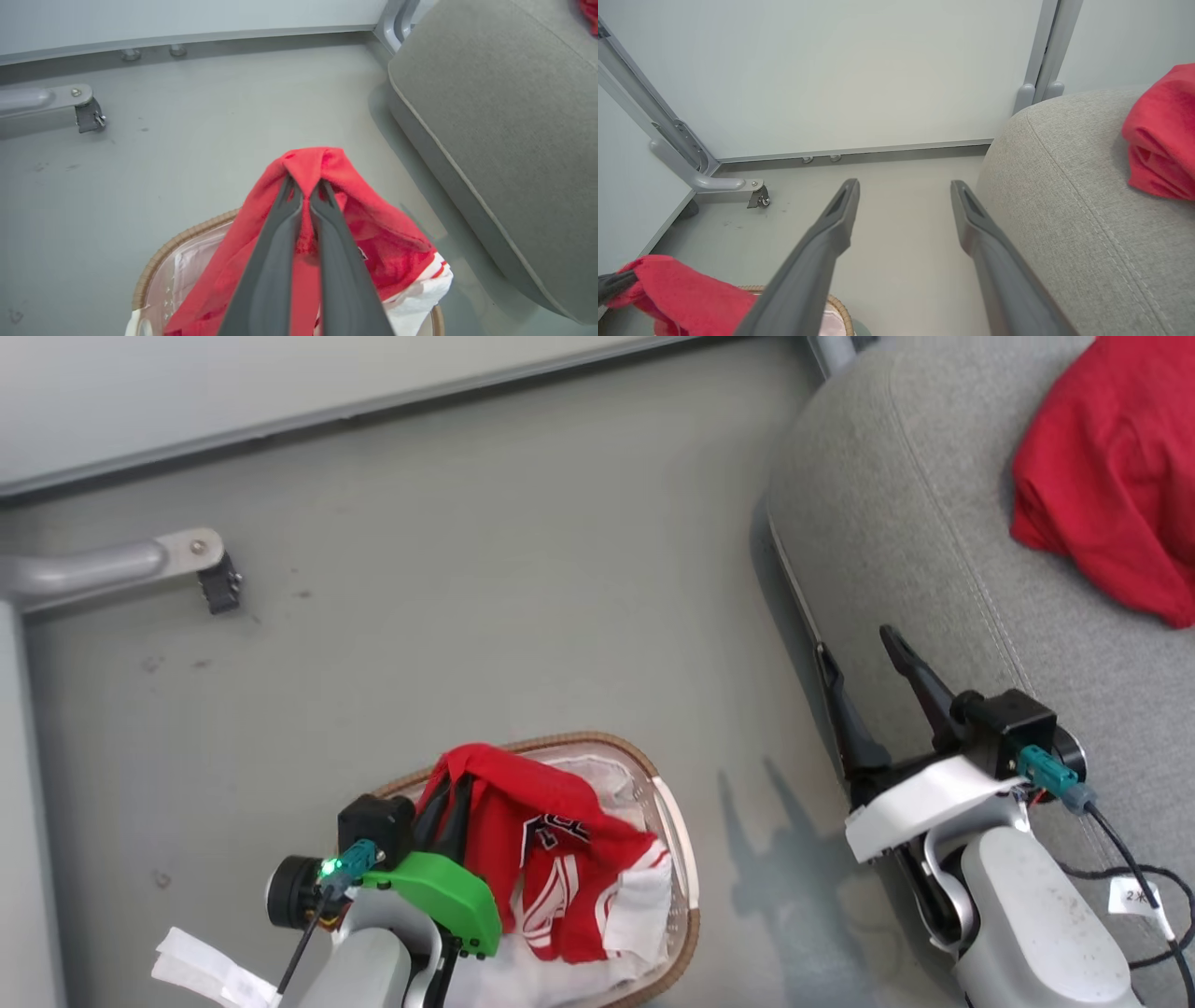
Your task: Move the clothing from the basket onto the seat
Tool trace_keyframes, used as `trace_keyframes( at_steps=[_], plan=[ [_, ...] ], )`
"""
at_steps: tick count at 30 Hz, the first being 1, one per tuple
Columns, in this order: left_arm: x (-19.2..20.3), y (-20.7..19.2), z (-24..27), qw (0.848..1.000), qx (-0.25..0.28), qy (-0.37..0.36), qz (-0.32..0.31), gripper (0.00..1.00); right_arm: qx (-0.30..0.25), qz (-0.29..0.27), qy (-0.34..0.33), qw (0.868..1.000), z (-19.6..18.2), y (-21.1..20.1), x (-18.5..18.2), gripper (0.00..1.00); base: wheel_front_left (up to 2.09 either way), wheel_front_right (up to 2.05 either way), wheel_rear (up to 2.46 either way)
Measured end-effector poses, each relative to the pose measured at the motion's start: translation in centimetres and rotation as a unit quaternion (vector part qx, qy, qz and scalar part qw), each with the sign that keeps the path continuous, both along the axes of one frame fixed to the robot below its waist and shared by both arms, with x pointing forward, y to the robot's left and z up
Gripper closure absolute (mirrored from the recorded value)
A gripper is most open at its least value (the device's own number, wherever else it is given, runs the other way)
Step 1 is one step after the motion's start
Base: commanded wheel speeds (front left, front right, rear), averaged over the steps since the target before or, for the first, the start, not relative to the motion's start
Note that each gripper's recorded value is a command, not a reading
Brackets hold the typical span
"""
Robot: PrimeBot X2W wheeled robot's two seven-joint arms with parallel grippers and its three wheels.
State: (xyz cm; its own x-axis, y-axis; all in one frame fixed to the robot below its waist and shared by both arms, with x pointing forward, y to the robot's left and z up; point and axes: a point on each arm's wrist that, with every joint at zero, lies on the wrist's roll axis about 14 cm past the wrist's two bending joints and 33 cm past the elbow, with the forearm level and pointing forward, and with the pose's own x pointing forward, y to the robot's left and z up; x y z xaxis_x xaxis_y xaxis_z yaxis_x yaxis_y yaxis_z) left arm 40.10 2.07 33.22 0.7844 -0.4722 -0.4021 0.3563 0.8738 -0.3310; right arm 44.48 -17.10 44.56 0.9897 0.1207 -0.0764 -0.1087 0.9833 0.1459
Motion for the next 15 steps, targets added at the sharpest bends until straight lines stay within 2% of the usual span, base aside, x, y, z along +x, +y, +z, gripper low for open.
trace_keyframes(
  at_steps=[7,15],
  plan=[
    [1.7,1.3,7.6,0.993,-0.034,-0.111,0.032,1.0,0.009,0.006,-0.014,1.0,1.5,0.8,-1.5,0.0,0.0,0.0,0.0],
    [2.3,2.5,16.7,0.968,-0.074,-0.234,0.057,1.0,0.016,0.012,-0.025,0.999,2.6,1.6,-3.6,0.0,0.0,0.0,0.0]
  ],
)
